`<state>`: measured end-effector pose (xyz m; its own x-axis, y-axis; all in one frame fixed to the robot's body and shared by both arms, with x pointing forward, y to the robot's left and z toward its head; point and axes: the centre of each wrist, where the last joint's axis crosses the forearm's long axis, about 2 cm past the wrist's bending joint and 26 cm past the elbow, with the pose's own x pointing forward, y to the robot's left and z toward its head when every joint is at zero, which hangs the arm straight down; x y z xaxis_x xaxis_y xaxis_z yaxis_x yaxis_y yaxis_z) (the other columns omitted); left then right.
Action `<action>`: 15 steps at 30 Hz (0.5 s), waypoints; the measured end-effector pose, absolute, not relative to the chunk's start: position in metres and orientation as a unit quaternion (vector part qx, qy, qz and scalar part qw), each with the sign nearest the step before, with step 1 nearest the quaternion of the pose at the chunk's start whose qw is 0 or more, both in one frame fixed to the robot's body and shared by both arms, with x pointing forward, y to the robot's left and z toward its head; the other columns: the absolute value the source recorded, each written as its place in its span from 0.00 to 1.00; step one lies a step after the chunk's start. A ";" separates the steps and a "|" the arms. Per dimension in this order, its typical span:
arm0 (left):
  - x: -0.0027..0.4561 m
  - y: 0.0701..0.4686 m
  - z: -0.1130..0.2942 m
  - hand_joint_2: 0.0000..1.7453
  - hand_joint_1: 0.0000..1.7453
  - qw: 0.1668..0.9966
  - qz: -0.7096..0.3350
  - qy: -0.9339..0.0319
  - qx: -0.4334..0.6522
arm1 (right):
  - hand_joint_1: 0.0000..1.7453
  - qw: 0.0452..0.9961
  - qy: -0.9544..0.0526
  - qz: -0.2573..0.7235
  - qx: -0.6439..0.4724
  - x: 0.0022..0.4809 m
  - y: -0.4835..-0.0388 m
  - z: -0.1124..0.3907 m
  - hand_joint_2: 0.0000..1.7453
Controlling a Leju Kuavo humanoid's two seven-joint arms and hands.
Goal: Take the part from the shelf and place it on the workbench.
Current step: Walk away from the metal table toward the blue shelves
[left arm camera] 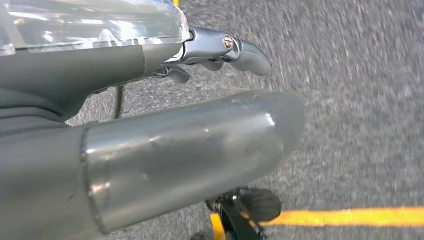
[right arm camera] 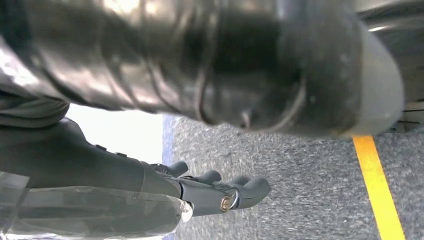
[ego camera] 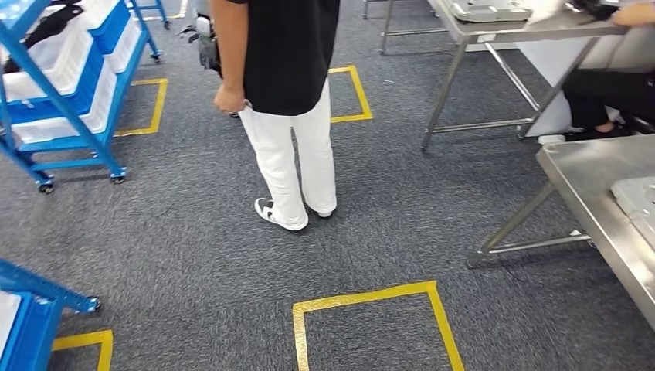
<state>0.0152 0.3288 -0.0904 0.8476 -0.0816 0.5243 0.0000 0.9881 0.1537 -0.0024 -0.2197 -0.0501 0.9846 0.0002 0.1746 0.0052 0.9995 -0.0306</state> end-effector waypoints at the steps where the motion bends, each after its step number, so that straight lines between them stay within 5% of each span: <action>1: 0.015 0.330 -0.091 0.00 0.00 0.959 -0.022 -0.274 0.076 | 0.00 0.996 -0.089 0.001 -0.014 -0.002 -0.218 -0.052 0.00; 15: 0.018 0.333 -0.100 0.00 0.00 0.958 -0.031 -0.274 0.073 | 0.00 0.997 -0.078 0.002 0.003 0.000 -0.206 -0.065 0.00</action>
<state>0.0183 0.3334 -0.1004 0.8477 -0.1000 0.5210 0.0197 0.9874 0.1573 -0.0004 -0.2060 -0.0647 0.9878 0.0034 0.1559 -0.0044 1.0000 0.0057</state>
